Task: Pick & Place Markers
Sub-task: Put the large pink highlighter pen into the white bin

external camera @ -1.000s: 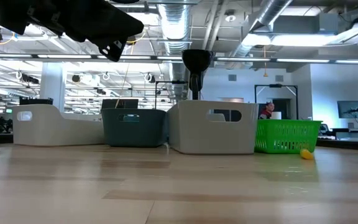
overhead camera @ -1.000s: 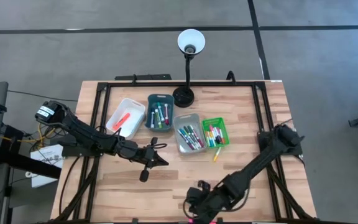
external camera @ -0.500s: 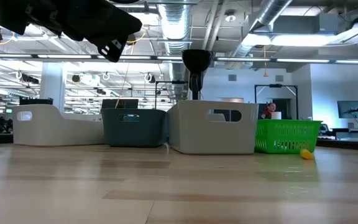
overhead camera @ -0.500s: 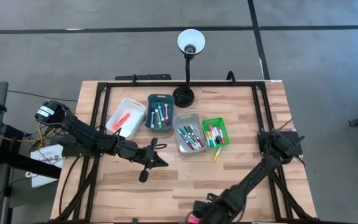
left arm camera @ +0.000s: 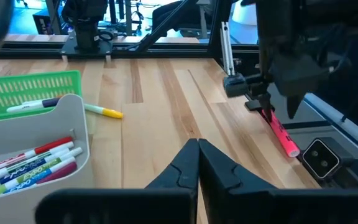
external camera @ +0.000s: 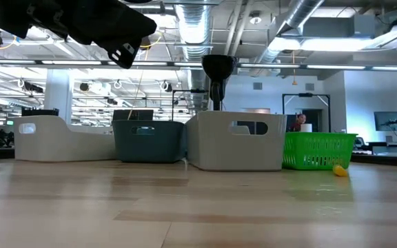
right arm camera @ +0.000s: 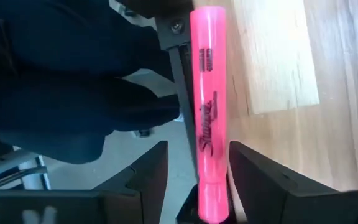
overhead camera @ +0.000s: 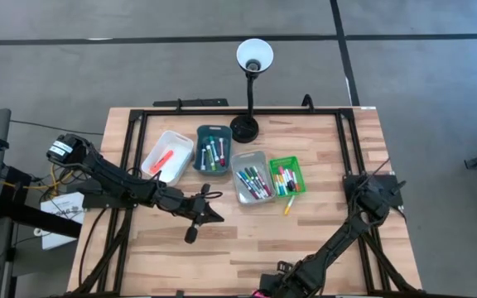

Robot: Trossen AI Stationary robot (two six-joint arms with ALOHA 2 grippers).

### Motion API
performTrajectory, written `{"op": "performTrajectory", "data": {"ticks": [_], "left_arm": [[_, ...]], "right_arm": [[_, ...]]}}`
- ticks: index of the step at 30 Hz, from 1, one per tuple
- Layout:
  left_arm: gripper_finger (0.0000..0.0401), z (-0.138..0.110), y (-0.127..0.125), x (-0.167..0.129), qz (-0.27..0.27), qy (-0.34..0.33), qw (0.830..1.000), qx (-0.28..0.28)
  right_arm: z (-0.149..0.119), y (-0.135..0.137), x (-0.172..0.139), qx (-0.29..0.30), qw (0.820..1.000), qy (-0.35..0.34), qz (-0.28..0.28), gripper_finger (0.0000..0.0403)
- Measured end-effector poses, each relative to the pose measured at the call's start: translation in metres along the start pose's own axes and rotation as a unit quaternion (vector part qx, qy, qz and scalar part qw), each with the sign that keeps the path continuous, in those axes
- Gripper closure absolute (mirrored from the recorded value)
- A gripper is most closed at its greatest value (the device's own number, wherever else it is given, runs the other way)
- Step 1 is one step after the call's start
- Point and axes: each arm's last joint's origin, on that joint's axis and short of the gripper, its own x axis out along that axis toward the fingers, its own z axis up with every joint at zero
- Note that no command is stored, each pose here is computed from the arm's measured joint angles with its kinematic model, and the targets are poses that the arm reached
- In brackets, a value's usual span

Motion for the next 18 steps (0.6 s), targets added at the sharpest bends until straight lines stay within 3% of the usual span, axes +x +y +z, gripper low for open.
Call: {"op": "performTrajectory", "data": {"ticks": [10,18], "left_arm": [[0.0397,0.001,0.000,0.000,0.000,-0.005,1.000,-0.002],[0.0397,0.001,0.000,0.000,0.000,-0.008,1.000,-0.002]], "right_arm": [[-0.004,-0.010,0.016,-0.035,0.998,-0.002,-0.045,0.0260],[-0.002,-0.022,0.030,-0.059,0.993,-0.016,-0.103,0.0334]]}}
